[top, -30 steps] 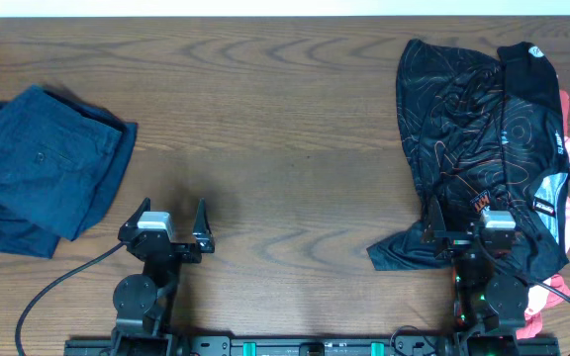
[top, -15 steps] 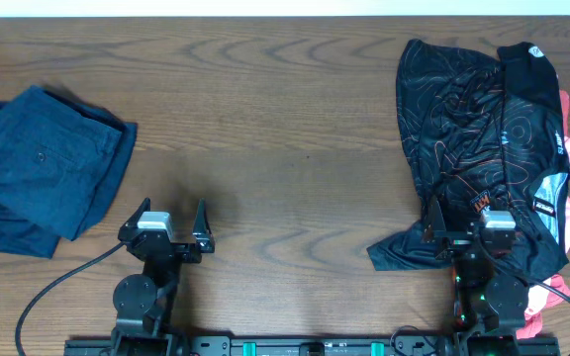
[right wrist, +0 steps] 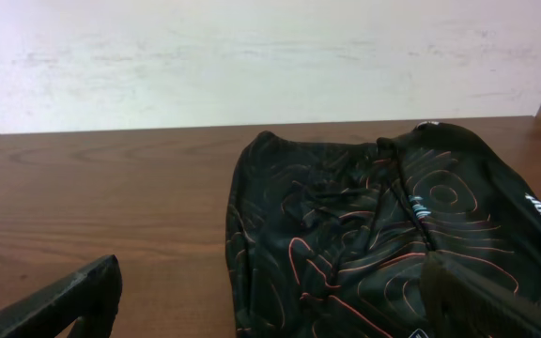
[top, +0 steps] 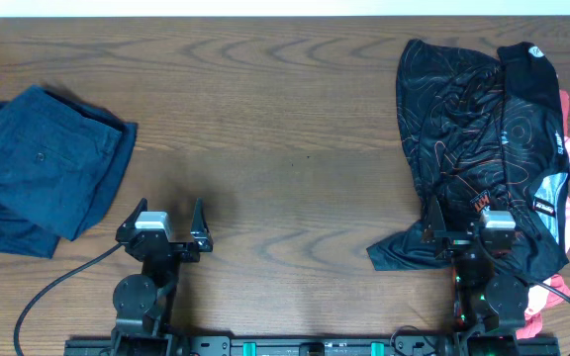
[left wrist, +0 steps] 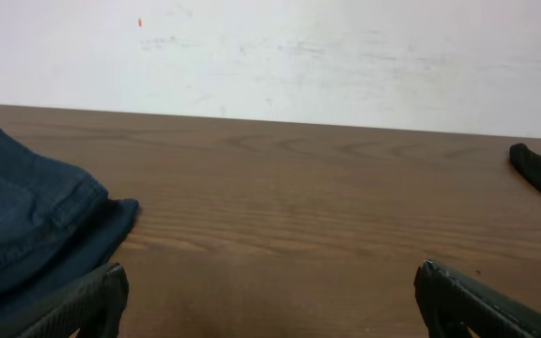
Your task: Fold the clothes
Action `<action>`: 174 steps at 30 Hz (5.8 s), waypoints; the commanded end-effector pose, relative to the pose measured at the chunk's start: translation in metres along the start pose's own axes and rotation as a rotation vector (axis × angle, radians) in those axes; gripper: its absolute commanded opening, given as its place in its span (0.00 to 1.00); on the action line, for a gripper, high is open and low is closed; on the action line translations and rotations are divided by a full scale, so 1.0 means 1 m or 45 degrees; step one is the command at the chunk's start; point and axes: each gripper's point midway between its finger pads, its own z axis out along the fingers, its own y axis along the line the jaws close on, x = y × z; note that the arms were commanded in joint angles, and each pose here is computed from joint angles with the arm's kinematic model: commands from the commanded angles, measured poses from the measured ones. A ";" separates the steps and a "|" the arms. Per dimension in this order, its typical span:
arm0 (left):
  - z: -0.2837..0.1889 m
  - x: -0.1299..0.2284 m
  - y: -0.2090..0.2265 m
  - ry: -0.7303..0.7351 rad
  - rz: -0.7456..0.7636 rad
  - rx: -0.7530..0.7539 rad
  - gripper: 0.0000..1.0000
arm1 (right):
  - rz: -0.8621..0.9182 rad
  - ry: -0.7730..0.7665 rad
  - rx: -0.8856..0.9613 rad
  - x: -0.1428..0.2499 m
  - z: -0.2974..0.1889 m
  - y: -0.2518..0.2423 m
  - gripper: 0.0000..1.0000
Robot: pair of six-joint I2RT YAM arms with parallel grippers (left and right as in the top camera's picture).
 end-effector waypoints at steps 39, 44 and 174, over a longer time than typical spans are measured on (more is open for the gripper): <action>0.007 -0.028 0.002 0.781 -0.016 -0.139 0.98 | 0.029 0.880 0.093 0.015 0.002 -0.004 0.99; 0.000 -0.008 -0.020 1.015 -0.076 0.002 0.98 | 0.118 1.229 0.106 0.041 -0.004 0.003 0.99; 0.215 -0.038 0.065 0.804 -0.705 -0.237 0.46 | 0.070 1.418 0.291 0.003 0.045 -0.010 0.99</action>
